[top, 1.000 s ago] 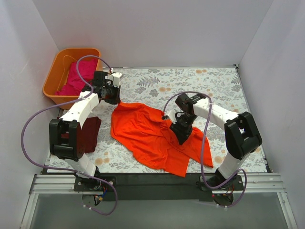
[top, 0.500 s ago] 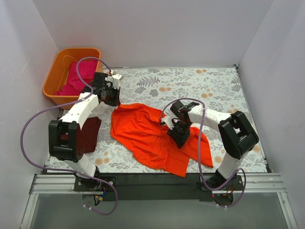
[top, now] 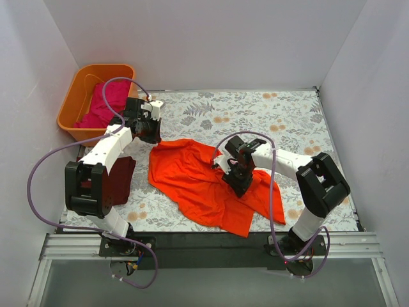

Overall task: Fold and stack the t-shirts
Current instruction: Flatten the tshirt out

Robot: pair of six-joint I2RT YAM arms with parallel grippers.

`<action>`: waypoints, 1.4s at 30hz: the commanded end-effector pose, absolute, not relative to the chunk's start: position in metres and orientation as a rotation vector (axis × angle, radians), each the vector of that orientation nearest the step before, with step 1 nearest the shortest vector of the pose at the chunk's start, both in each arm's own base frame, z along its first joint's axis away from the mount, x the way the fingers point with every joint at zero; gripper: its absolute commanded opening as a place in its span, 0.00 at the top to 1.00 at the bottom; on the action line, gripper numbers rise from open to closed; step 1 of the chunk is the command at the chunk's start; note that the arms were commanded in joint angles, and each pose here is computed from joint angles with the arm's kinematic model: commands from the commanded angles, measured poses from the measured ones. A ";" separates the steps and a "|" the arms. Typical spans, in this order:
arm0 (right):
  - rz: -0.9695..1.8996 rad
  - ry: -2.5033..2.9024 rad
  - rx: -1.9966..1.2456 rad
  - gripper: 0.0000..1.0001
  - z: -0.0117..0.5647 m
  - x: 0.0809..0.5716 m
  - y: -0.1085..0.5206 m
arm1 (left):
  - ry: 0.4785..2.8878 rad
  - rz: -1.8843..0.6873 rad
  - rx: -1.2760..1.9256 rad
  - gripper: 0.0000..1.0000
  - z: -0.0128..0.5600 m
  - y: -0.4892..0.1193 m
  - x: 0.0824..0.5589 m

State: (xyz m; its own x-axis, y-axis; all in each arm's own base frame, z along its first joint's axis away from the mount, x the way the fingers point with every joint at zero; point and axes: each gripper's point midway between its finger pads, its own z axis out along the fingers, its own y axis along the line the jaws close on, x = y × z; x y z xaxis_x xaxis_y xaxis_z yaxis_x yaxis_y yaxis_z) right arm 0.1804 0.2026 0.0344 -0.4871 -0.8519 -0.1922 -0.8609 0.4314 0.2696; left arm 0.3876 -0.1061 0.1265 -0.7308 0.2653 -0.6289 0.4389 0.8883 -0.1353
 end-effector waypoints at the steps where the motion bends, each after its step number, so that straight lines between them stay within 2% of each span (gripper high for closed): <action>1: 0.451 2.599 -1.603 0.66 0.035 0.177 0.203 | 2.369 -0.346 0.509 1.00 0.149 -0.104 0.384; 9: 0.403 2.648 -1.647 0.62 0.010 0.175 0.195 | 2.373 -0.342 0.509 1.00 0.148 -0.103 0.385; 18: 0.332 2.651 -1.690 0.67 0.000 0.168 0.177 | 2.379 -0.335 0.521 1.00 0.147 -0.102 0.383; 19: 0.318 2.650 -1.690 0.70 0.000 0.169 0.174 | 2.375 -0.334 0.523 1.00 0.148 -0.102 0.384; 21: 0.295 2.648 -1.696 0.85 -0.001 0.172 0.171 | 2.382 -0.335 0.521 1.00 0.145 -0.102 0.385; 23: 0.289 2.646 -1.687 0.94 0.002 0.175 0.173 | 2.380 -0.332 0.524 1.00 0.146 -0.102 0.387; 25: 0.303 2.614 -1.680 0.99 0.016 0.181 0.179 | 2.378 -0.329 0.525 1.00 0.147 -0.102 0.388; 31: 0.276 2.439 -1.769 0.99 0.068 0.200 0.166 | 2.297 -0.354 0.507 1.00 0.184 -0.103 0.401; 35: 0.214 2.304 -1.709 0.99 0.117 0.245 0.153 | 2.191 -0.359 0.441 1.00 0.234 -0.095 0.432; 42: -0.057 2.236 -1.531 0.99 0.196 0.326 0.094 | 2.038 -0.382 0.396 1.00 0.308 -0.091 0.466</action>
State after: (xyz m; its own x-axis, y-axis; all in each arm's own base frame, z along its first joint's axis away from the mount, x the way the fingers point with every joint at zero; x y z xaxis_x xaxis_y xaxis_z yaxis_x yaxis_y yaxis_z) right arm 0.3051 0.1254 0.1588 -0.3322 -0.8717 -0.3603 -0.8966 0.4104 -0.1662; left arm 0.4598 -0.0879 0.2716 -0.5207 0.1508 -0.8403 0.4118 0.9066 -0.0925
